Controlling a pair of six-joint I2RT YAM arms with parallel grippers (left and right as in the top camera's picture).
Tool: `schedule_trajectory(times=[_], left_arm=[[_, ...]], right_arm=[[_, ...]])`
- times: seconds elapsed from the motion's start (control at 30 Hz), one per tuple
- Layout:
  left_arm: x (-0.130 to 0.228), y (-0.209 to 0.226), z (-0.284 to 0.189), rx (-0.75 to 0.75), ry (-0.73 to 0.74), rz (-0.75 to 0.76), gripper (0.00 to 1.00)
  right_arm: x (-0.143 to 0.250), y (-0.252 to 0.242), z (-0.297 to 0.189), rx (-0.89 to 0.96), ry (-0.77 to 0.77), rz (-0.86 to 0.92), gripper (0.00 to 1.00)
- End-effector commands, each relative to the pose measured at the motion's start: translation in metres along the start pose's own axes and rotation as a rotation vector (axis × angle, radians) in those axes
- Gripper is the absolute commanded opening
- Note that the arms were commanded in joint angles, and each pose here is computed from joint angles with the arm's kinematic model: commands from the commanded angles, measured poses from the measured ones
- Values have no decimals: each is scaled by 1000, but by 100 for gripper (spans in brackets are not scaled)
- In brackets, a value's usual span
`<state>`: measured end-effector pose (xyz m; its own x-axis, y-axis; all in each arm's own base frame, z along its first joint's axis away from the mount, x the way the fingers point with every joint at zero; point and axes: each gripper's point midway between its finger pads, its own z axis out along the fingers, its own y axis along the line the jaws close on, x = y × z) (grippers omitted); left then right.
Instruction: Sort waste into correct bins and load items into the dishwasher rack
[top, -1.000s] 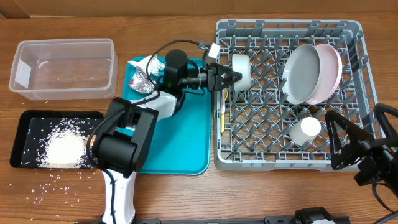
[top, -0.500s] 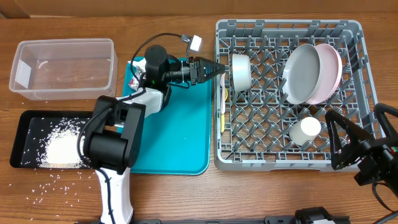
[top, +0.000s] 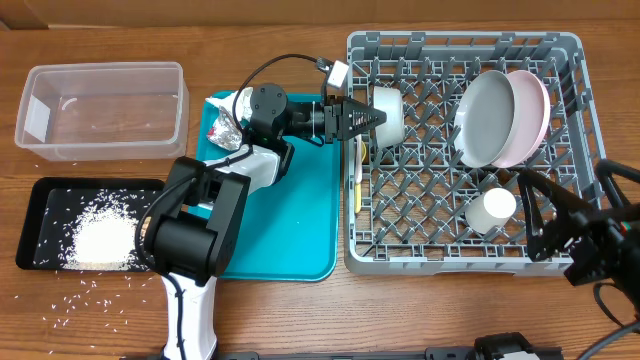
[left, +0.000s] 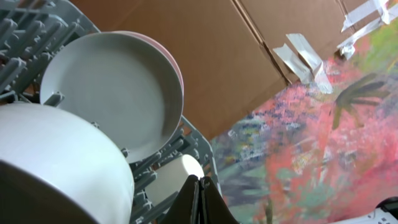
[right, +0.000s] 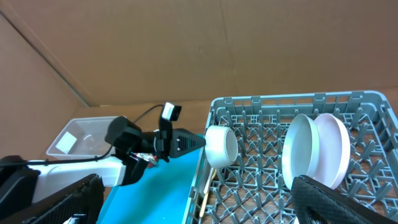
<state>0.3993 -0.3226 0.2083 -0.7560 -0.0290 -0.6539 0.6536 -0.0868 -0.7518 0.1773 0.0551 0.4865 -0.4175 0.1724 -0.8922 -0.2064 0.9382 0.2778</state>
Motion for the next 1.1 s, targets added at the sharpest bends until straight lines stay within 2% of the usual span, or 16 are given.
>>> schedule_trajectory(times=[0.0, 0.1, 0.17, 0.23, 0.27, 0.3, 0.37, 0.57, 0.63, 0.7, 0.73, 0.77, 0.83, 0.87, 0.9, 1.07], left_arm=[[-42, -62, -1, 30, -65, 105, 4], [-70, -122, -5, 36, -121, 215, 4], [-83, -144, -10, -50, -153, 262, 4], [-84, -128, -21, -290, -191, 234, 4], [-81, -110, -34, -467, -212, 195, 4], [-70, -83, -72, -827, -229, 154, 4], [-53, -79, -116, -1103, -223, 110, 4], [-22, -81, -220, -1418, -223, -59, 6], [-9, -79, -254, -1535, -193, -95, 15], [5, -79, -273, -1599, -127, -118, 33], [9, -79, -276, -1606, -102, -122, 49], [10, -78, -274, -1592, -78, -109, 98], [4, -77, -261, -1519, -16, -16, 100], [0, -76, -257, -1501, -3, 17, 83], [-1, -75, -257, -1506, -5, 22, 78], [7, -37, -266, -1595, 83, 1, 82]], right_arm=[[-1, -2, 5, 10, 7, 7, 100], [0, -2, 5, 11, 14, 8, 100], [2, -2, 5, 7, 21, 10, 100], [3, 1, 5, -10, 25, 10, 100], [3, 2, 5, -17, 26, 10, 100], [3, 3, 5, -21, 26, 10, 100], [3, 3, 5, -20, 29, 10, 100], [3, 3, 5, -21, 29, 10, 100], [4, 5, 5, -32, 31, 10, 100], [4, 9, 5, -55, 36, 10, 100], [5, 12, 4, -70, 40, 10, 100], [6, 13, 4, -81, 43, 11, 100], [6, 14, 4, -83, 43, 11, 100], [6, 14, 4, -83, 44, 11, 100], [6, 14, 4, -82, 45, 11, 100], [9, 13, 4, -80, 55, 13, 100]])
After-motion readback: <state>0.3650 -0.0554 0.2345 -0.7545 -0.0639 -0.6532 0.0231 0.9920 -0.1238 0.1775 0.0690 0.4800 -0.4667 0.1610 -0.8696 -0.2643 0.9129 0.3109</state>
